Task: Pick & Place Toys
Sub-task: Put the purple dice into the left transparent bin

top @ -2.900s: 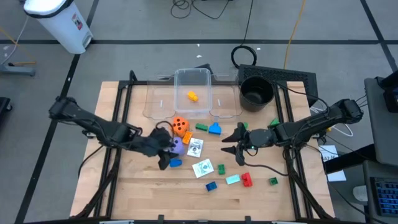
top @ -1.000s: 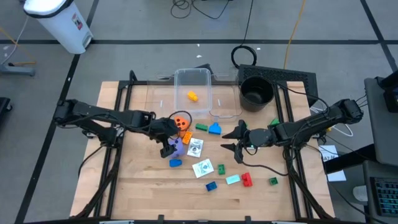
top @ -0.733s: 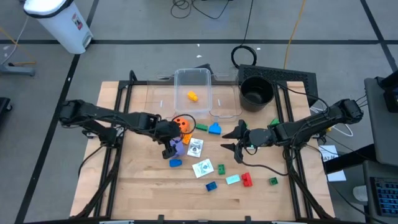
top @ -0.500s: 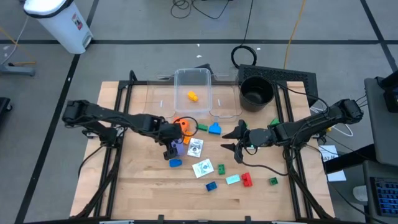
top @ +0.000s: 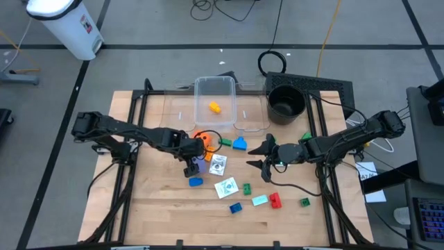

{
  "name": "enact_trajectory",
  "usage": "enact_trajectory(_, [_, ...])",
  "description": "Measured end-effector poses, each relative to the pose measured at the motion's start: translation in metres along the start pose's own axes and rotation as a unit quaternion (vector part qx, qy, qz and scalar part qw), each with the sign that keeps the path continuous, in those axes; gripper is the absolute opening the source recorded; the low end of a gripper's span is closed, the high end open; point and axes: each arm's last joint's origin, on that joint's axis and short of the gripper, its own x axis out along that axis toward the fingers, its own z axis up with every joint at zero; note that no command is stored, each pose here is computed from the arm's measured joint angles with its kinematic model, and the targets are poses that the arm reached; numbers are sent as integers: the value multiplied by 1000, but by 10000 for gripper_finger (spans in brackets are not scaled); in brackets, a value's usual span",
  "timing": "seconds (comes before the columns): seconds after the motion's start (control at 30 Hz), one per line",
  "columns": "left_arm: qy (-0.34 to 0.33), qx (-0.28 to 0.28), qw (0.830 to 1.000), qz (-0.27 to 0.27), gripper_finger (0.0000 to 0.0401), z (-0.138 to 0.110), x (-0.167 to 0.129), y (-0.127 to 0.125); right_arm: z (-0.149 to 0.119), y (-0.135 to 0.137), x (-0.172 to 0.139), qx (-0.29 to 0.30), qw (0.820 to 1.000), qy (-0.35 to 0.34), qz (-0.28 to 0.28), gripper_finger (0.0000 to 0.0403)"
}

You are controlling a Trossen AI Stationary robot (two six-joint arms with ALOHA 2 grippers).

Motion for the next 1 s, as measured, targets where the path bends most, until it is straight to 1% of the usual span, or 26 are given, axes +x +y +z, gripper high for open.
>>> enact_trajectory(0.3, [13, -26, 999, -23, 400, -2, -2, -1, 0, 0, 0, -1, 1000, 0, 0, 180])
enact_trajectory(0.73, [20, -29, 999, -29, 400, -1, -4, 0, 3, -7, 2, 3, 1000, -4, -13, 180])
enact_trajectory(0.83, [26, -21, 999, -30, 400, 4, -12, -2, 3, -7, 2, 1, 1000, -4, -14, 180])
enact_trajectory(1.0, [-1, 2, 1000, -12, 400, 12, -21, -3, 3, -7, 2, 0, 1000, -4, -14, 180])
